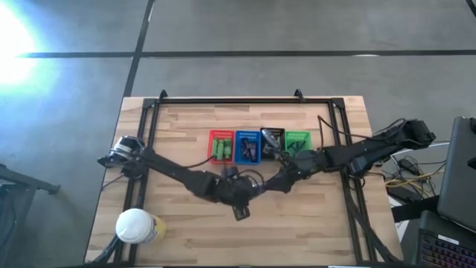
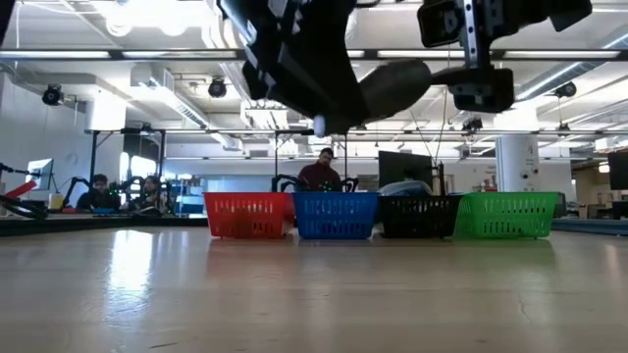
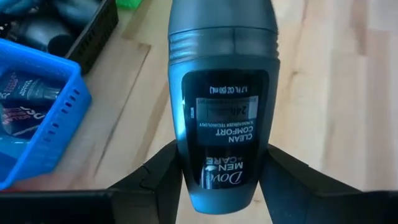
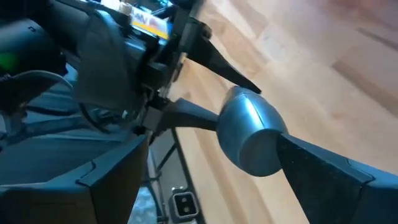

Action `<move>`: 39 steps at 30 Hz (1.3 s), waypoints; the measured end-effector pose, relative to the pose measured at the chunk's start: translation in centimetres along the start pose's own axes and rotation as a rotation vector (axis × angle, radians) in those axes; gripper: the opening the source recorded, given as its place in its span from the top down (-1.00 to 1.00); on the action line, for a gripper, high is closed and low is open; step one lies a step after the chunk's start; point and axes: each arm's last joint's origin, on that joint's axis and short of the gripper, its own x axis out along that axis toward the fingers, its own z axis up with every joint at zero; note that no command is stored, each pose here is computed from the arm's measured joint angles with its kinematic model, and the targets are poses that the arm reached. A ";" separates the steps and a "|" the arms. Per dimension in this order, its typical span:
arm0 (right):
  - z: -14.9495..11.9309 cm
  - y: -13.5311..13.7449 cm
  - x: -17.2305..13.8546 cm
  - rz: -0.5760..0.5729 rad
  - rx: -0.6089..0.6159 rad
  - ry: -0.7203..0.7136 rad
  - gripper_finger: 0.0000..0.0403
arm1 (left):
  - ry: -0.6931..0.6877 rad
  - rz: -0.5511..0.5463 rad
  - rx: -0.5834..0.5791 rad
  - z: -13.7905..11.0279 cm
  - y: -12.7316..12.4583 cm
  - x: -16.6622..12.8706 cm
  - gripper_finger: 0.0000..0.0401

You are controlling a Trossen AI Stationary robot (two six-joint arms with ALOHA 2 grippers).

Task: Pick & Place Travel size toiletries
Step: Put the gray deodorant into the black bin

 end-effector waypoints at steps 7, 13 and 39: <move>1.1 -1.1 -0.3 -0.104 0.016 -0.035 -0.68 | 0.013 0.040 0.037 1.1 2.0 0.3 0.10; 1.9 -2.2 -2.0 -0.249 -0.005 -0.081 -0.65 | -0.003 0.041 0.028 1.4 2.3 0.2 0.10; 2.5 -1.3 -1.6 -0.054 -0.031 -0.043 -0.66 | -0.103 0.032 0.068 4.0 2.6 -0.4 0.10</move>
